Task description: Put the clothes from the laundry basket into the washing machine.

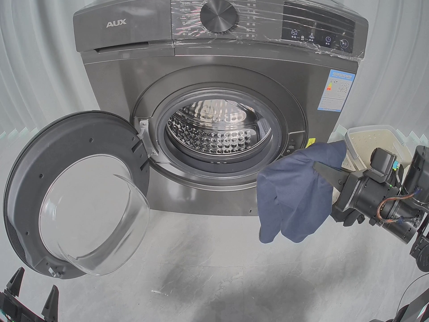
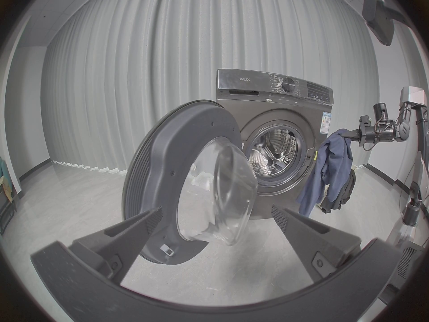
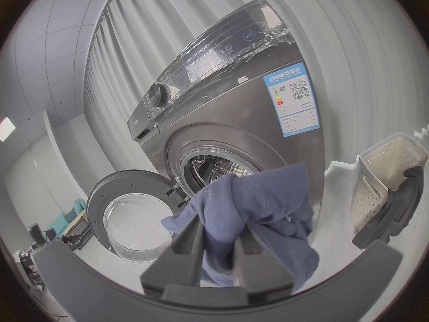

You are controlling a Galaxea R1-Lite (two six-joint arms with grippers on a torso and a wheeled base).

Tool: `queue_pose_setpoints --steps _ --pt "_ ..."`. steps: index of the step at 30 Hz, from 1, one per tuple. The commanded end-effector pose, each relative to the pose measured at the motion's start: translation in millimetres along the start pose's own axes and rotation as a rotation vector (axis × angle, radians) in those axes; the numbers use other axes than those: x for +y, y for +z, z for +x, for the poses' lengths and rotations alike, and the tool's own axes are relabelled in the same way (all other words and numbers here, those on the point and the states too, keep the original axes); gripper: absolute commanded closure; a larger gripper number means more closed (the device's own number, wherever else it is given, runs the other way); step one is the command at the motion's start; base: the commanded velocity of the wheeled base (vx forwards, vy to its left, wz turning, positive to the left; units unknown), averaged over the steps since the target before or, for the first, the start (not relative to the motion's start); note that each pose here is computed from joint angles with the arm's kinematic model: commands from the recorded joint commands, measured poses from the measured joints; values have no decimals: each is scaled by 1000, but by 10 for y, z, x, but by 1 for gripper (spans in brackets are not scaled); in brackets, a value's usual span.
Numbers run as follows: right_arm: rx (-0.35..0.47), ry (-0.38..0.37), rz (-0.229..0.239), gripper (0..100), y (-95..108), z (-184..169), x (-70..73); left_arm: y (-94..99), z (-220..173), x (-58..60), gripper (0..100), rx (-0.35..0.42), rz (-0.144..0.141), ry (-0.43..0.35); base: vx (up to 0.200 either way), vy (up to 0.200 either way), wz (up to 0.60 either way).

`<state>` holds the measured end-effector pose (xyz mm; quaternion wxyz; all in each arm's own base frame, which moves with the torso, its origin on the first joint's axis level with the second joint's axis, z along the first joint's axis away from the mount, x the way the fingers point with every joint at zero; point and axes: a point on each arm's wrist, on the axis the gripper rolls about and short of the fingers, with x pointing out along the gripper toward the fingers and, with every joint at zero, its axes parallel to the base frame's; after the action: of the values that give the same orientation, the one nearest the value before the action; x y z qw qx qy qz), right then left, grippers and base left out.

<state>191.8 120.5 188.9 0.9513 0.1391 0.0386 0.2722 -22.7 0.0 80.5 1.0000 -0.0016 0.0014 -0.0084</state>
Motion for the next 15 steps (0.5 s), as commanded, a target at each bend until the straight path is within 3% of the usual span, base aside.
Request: queue_pose_setpoints --steps 1,5,6,8,10,11,13,14,15 --pt "8 23 -10 100 -53 33 174 -52 -1 -1 0 -1 8 -2 0 0 0" --pt "-9 33 -7 100 -36 67 268 -40 -1 -4 0 -14 11 -9 0 0 0" --pt "-20 36 -5 100 -22 74 290 -6 -7 -5 0 -33 1 -12 0 0 0" --pt "-40 40 -2 100 -8 112 342 297 -96 -20 0 -162 -27 -77 0 0 0" --pt "-60 57 3 100 10 162 412 563 -171 -45 0 -221 -22 -178 0 0 0" --pt "-72 69 6 100 23 197 446 648 -158 -57 0 -204 -17 -235 0 0 0" --pt "-75 70 6 100 28 203 449 652 -151 -59 0 -198 -17 -242 0 0 0" --pt "-87 83 9 100 9 313 487 773 8 -79 0 -95 -26 -340 0 0 0" --pt "-96 85 9 100 10 344 489 790 94 -81 0 -49 -28 -352 0 0 0"
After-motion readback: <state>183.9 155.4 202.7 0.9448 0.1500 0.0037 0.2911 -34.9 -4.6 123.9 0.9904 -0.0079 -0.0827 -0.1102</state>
